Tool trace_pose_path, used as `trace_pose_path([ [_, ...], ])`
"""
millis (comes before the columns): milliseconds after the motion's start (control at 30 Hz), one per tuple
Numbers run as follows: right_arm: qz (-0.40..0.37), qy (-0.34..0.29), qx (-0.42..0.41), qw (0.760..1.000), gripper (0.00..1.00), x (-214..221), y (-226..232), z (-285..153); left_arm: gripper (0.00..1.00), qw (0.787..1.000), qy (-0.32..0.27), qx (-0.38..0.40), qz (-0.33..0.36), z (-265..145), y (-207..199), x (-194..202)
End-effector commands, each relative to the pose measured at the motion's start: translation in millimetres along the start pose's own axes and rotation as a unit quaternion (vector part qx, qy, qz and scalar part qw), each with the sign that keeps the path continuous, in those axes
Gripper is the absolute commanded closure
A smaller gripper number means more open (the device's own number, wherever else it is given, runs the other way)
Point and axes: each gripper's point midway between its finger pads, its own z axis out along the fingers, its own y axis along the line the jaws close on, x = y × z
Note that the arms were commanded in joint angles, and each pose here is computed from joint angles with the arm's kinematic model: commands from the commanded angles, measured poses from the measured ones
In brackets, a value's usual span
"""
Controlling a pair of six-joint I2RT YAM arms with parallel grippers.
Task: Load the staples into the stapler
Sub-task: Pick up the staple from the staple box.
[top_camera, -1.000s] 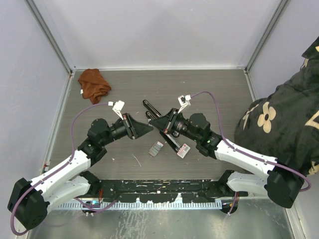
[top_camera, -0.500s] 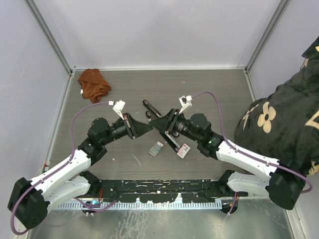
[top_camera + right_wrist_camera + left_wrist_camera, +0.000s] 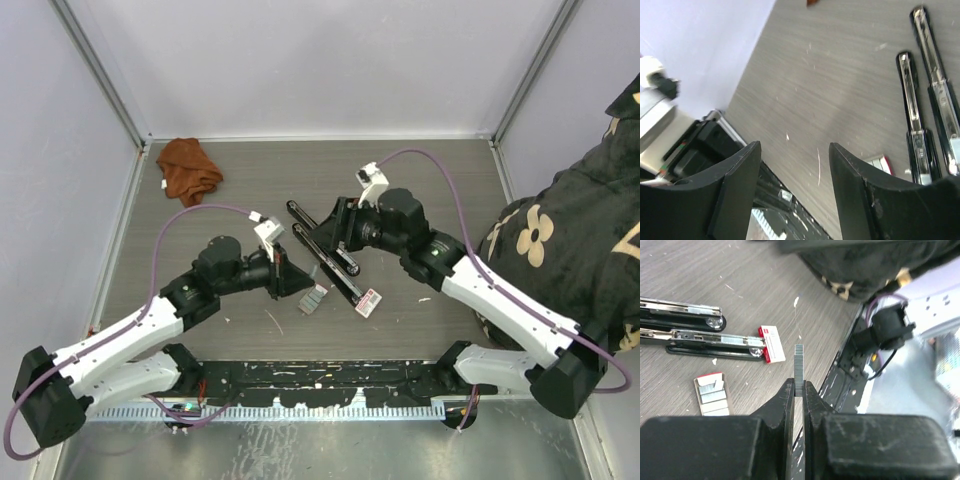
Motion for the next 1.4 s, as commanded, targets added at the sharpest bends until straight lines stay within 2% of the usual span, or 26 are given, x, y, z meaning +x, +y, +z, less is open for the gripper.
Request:
trace_pose_path([
  [0,-0.008,0.129,0.009,0.992,0.38,44,-7,-2,0.95,0.994,0.033,-0.021,0.098,4,-6,3],
  [333,0.0,0.206,0.011,0.978,0.45,73,-12,-9,0.95,0.989,0.064,-0.041,0.128,17,-5,16],
  [600,0.01,0.223,0.002,0.975,0.49,82,-12,-9,0.95,0.987,0.069,-0.047,0.134,20,-6,17],
  [1100,0.023,0.246,-0.005,0.969,0.63,94,-14,-5,0.95,0.987,0.07,-0.053,0.137,22,-6,19],
  [1367,0.025,0.253,-0.008,0.967,0.66,97,-13,-5,0.95,0.987,0.07,-0.055,0.137,22,-6,19],
])
